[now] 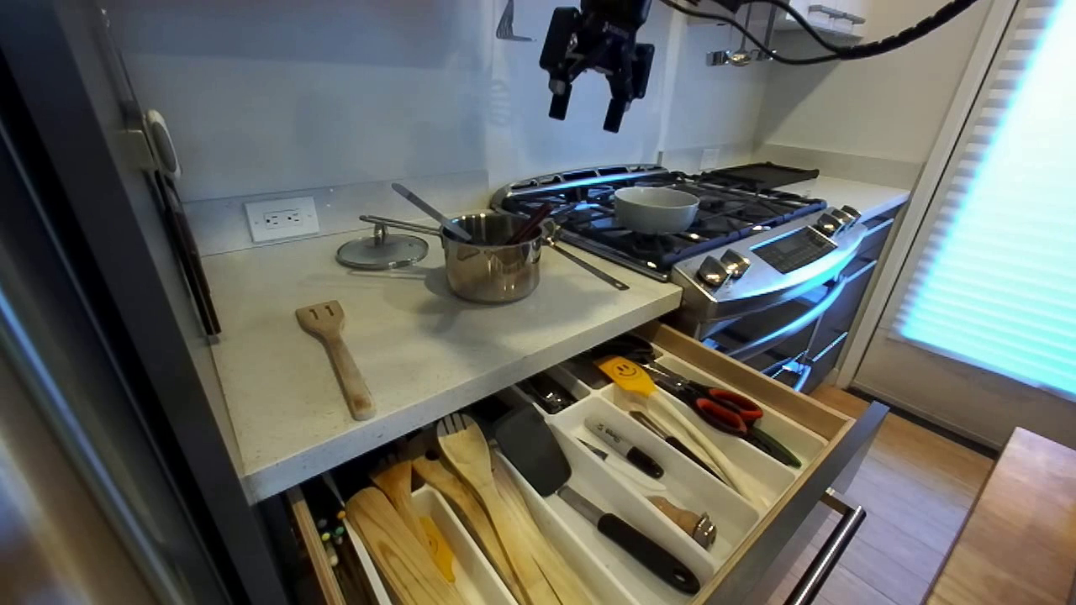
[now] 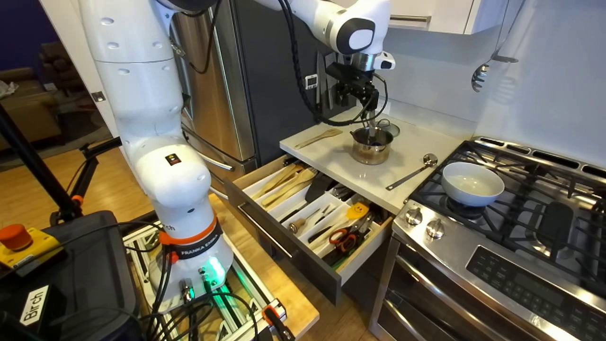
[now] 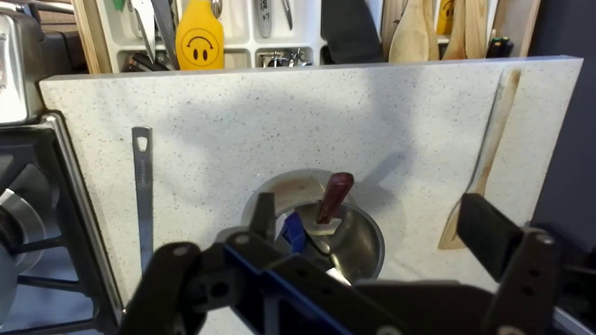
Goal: Put the stirring spoon into the drawer
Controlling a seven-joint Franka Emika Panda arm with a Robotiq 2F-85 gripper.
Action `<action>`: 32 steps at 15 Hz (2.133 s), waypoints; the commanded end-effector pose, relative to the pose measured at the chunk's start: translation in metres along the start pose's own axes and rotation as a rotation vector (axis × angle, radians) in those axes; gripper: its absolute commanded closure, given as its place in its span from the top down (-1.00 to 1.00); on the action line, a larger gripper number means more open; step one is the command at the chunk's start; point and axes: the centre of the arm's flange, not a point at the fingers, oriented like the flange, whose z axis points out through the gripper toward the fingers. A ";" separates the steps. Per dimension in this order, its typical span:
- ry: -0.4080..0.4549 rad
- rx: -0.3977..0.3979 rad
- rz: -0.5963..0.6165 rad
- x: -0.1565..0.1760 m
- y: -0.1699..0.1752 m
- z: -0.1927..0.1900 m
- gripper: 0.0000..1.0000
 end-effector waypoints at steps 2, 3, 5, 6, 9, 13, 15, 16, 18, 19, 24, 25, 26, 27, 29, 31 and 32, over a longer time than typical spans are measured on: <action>-0.012 0.000 0.003 0.008 0.003 0.006 1.00; -0.042 -0.011 0.050 0.005 0.003 0.015 1.00; -0.079 -0.038 0.125 0.018 0.008 0.034 1.00; -0.102 -0.027 0.149 0.023 0.008 0.045 1.00; -0.178 -0.012 0.185 0.051 0.006 0.086 1.00; -0.280 0.017 0.128 0.088 -0.007 0.114 1.00; -0.320 0.025 0.111 0.101 -0.012 0.121 1.00; -0.335 0.023 0.108 0.107 -0.015 0.123 1.00; -0.374 0.008 0.107 0.114 -0.013 0.130 1.00; -0.401 0.003 0.108 0.116 -0.011 0.133 1.00; -0.467 -0.018 0.117 0.120 0.004 0.152 0.28; -0.477 -0.019 0.112 0.122 0.006 0.153 0.12; -0.485 -0.021 0.110 0.122 0.009 0.155 -0.07; -0.494 -0.025 0.103 0.123 0.011 0.155 -0.21; -0.506 -0.029 0.089 0.124 0.011 0.153 -0.52; -0.513 -0.032 0.072 0.125 0.009 0.150 -0.83; -0.515 -0.031 0.063 0.125 0.007 0.148 -0.96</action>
